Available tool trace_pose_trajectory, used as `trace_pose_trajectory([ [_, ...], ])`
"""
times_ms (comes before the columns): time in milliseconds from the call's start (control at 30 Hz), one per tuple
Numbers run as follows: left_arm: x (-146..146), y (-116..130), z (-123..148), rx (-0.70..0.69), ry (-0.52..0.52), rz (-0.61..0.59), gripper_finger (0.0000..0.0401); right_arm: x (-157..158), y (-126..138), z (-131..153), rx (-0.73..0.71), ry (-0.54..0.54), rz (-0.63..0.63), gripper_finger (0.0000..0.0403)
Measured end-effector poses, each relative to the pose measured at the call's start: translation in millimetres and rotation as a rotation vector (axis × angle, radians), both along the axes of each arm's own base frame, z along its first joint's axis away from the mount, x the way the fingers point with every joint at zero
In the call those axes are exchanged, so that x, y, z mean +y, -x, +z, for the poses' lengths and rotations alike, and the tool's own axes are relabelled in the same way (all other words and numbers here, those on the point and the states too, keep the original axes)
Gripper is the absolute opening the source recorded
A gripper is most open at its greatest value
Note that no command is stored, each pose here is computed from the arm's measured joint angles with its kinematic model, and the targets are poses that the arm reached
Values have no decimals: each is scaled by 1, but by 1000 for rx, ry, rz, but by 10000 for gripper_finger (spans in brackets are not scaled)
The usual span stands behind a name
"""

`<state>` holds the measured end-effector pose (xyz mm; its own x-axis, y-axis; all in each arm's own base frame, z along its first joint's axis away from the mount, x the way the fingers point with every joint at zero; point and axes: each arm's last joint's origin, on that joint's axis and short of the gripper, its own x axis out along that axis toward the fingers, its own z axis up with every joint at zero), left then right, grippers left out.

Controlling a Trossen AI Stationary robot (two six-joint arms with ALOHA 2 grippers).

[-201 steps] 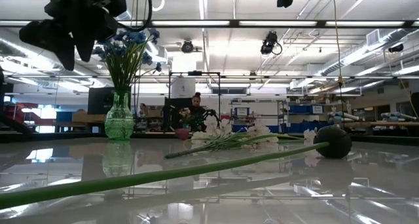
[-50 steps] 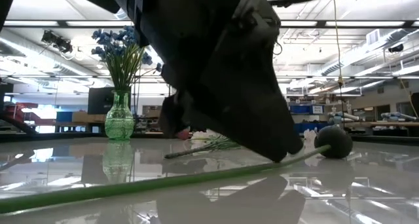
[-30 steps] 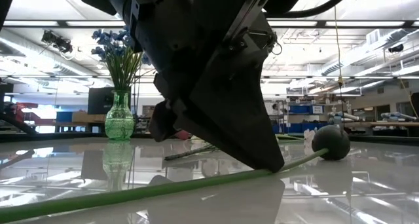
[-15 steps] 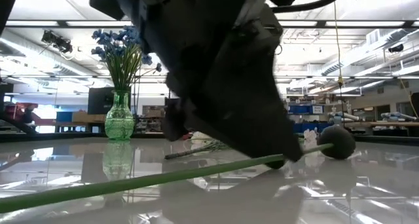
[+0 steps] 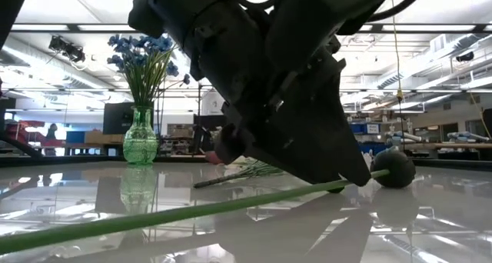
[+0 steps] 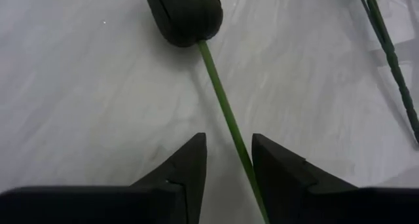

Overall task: Sort flowers into vase by color
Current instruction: Put the black tulip into the green vase

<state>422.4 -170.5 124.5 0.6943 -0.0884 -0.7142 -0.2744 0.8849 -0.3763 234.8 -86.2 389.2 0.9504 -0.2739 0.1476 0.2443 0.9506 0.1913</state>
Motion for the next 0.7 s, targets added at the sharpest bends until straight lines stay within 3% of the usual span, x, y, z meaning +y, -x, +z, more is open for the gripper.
trace_pose_trajectory([
  [300, -7, -2, -3, -40, -12, -77, 87, 0, 0, 0, -2, 0, 0, 160],
  [533, -3, -3, -4, -18, 12, -50, 12, 0, 0, 0, -2, 1, 0, 160],
  [700, 6, -2, 4, 10, 48, -35, 8, 0, 0, 0, -3, 1, 0, 160],
])
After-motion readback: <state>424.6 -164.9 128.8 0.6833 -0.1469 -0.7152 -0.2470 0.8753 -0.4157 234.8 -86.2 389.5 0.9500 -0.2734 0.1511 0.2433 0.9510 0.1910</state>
